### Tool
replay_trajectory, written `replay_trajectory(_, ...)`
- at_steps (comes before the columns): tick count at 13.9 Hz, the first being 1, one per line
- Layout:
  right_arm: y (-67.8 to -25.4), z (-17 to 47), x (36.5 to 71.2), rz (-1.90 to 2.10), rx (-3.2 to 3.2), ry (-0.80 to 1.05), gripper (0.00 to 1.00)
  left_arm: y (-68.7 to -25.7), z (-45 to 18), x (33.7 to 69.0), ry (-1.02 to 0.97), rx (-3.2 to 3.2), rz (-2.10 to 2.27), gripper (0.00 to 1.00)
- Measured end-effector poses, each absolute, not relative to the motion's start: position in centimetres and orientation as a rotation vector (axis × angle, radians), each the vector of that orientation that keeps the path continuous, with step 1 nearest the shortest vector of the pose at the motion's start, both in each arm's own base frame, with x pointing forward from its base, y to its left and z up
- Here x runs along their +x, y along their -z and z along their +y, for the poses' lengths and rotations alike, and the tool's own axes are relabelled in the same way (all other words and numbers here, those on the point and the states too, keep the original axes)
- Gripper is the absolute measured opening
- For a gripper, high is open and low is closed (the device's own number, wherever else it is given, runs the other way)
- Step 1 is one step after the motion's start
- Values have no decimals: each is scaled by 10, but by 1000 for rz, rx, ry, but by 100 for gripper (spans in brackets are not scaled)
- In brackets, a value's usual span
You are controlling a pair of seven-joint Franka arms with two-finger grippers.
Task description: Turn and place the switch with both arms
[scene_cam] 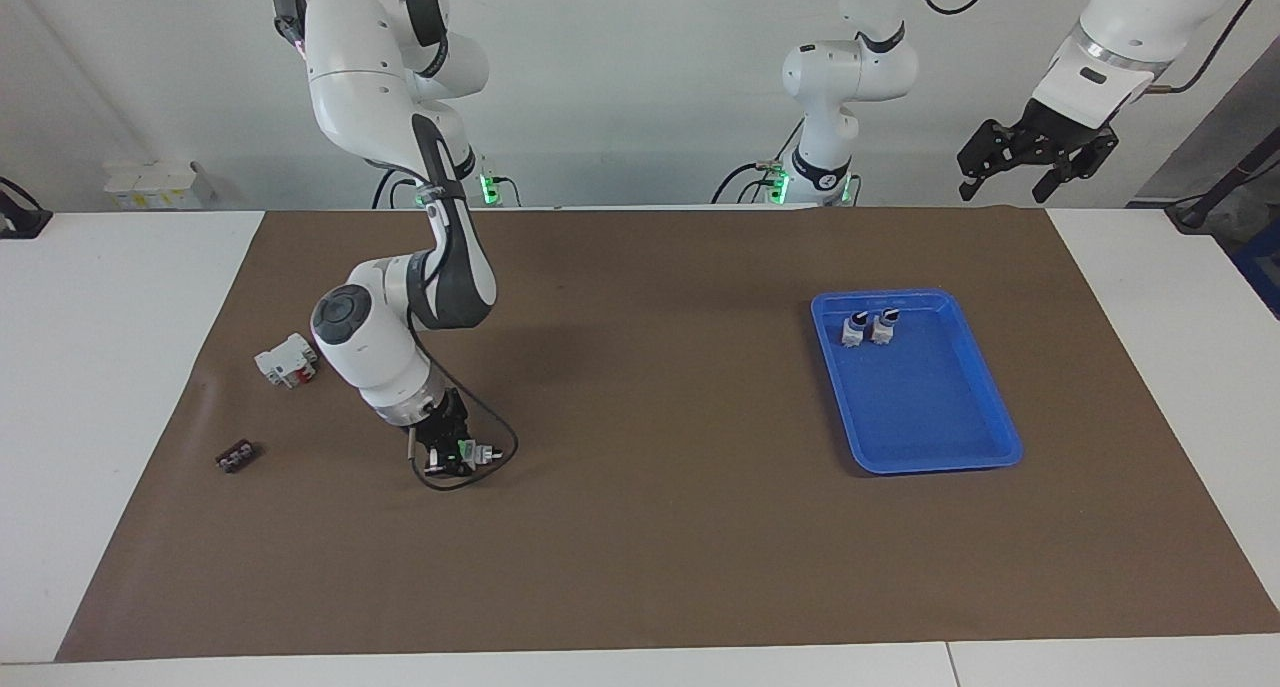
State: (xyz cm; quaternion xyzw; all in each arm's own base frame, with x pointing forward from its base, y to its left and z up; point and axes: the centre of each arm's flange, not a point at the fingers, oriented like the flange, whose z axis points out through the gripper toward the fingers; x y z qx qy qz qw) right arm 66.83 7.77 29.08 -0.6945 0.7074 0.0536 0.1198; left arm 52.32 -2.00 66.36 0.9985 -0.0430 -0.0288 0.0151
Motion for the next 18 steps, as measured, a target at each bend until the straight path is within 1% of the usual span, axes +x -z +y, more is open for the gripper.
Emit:
replay_trajectory(3, -314, 76, 678, 2039, -1986, -164, 42, -664, -20, 523, 90, 3107, -134, 100)
replay_trajectory(6, -378, 118, 676, 1865, -2033, -120, 42, -664, -20, 523, 90, 3107, -134, 100)
replay_trajectory(9, -445, 167, 658, 1715, -1977, -168, 42, -664, -20, 523, 90, 3107, -134, 100)
replay_trajectory(13, -518, 205, 633, 1517, -1844, -281, 42, -663, -23, 522, 99, 3107, -141, 100)
replay_trajectory(16, -550, 239, 610, 1430, -1836, -336, 42, -661, -28, 517, 130, 3106, -158, 100)
replay_trajectory(18, -560, 270, 597, 1369, -1857, -364, 42, -663, -31, 518, 85, 3107, -174, 99)
